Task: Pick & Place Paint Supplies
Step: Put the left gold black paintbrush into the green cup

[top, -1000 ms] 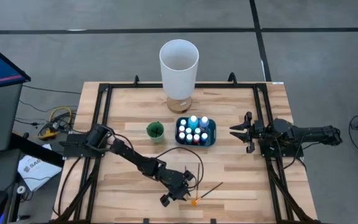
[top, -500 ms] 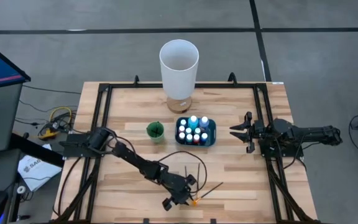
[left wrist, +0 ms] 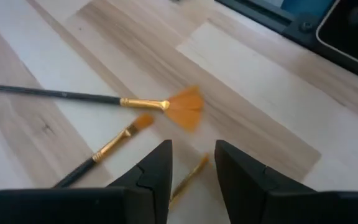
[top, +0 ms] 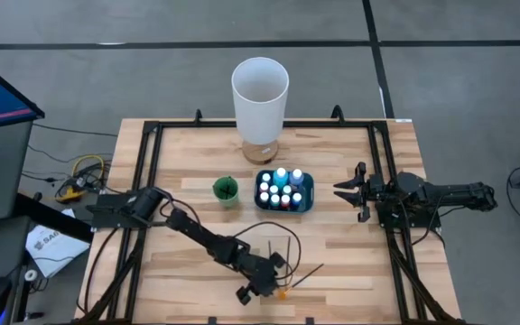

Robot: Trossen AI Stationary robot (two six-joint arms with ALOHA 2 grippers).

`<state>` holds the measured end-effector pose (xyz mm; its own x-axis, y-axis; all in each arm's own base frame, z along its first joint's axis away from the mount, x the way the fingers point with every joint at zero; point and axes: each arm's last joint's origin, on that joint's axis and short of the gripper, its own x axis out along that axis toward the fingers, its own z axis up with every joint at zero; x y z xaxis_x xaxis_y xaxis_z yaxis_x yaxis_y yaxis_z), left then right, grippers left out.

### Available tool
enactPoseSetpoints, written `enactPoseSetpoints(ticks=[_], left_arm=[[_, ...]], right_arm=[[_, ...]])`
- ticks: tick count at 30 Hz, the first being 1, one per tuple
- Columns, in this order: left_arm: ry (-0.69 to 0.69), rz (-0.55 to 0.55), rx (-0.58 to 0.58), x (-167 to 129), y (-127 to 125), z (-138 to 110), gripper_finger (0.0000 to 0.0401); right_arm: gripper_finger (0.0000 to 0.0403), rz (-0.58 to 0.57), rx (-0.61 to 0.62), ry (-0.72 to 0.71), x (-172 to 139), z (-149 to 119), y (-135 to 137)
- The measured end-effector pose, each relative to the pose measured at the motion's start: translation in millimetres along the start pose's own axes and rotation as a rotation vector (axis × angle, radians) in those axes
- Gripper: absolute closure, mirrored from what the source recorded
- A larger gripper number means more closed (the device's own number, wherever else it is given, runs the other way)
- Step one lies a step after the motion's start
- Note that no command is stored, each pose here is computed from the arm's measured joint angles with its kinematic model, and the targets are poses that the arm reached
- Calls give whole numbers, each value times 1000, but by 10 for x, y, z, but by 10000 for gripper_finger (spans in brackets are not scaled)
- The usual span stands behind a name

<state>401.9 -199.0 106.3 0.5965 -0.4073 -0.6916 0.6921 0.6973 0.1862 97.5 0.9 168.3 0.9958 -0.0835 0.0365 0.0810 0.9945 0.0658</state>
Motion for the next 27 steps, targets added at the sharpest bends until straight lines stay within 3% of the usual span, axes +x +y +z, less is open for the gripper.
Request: enactPoseSetpoints(ticks=[12, 27], left_arm=[[7, -40, 33, -15, -41, -6, 297], [28, -51, 17, -22, 1, -47, 393]], right_arm=[[305, 0, 0, 0, 0, 0, 0], [305, 0, 0, -1, 0, 1, 0]])
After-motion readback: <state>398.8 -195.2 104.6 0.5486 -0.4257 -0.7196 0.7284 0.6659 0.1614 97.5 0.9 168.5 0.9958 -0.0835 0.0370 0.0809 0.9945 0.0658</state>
